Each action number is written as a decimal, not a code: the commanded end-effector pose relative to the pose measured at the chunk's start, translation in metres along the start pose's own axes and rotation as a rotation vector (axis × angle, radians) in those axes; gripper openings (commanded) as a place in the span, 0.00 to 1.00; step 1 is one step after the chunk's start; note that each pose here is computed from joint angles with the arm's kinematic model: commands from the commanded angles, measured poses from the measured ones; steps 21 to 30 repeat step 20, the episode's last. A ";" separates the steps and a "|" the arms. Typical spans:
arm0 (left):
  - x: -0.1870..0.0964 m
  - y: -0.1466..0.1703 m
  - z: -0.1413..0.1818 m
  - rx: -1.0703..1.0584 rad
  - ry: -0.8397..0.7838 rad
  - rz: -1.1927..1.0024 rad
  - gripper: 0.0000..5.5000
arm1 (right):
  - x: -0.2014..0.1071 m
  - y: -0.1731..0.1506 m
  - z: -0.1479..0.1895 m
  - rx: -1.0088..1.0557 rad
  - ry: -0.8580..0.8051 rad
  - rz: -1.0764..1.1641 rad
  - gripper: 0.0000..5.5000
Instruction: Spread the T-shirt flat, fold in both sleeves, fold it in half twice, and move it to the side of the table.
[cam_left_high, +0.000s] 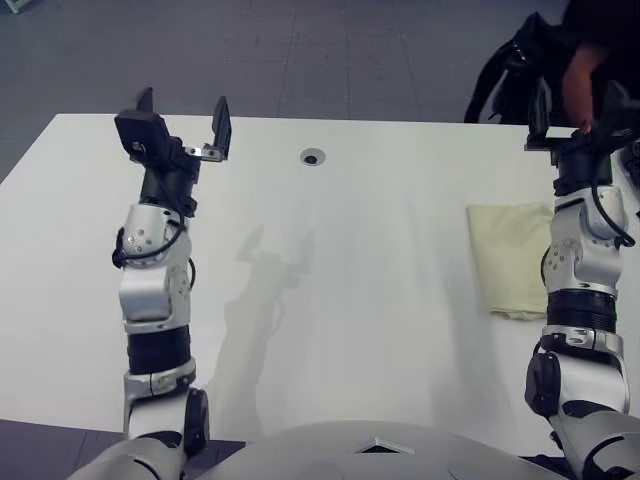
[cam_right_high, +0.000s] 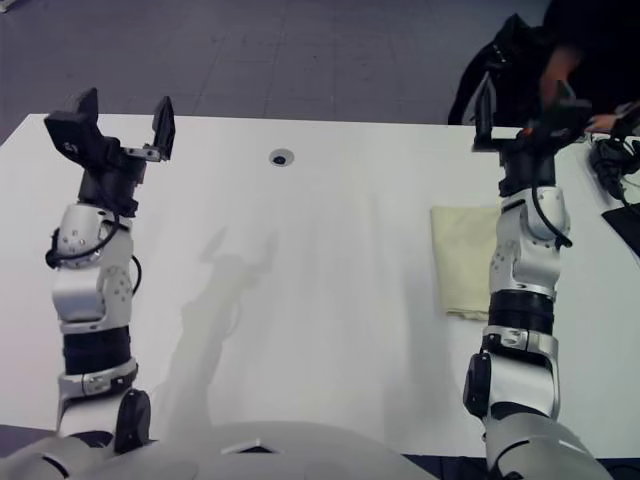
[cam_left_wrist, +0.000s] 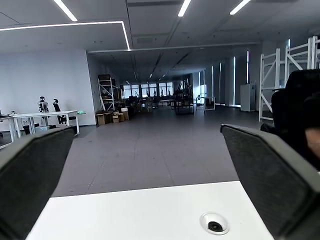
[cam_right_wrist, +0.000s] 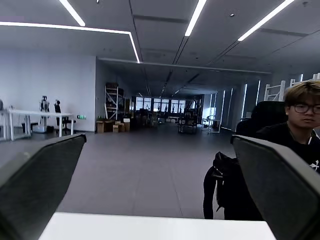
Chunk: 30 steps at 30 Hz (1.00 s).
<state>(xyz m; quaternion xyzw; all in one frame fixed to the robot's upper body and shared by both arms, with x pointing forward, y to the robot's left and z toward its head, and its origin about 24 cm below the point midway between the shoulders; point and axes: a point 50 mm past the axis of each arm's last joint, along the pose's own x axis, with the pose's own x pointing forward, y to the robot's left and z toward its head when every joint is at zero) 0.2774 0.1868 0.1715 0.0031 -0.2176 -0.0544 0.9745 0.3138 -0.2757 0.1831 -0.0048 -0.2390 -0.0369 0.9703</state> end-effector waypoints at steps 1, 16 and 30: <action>-0.029 -0.038 0.010 -0.022 -0.031 -0.006 0.97 | -0.034 0.053 0.027 0.042 -0.039 -0.002 0.98; -0.046 -0.064 -0.005 0.109 -0.145 0.077 0.97 | -0.071 0.114 0.039 0.104 -0.107 0.087 0.98; -0.047 -0.068 -0.003 0.116 -0.168 0.063 0.97 | -0.080 0.124 0.045 0.074 -0.107 0.143 0.98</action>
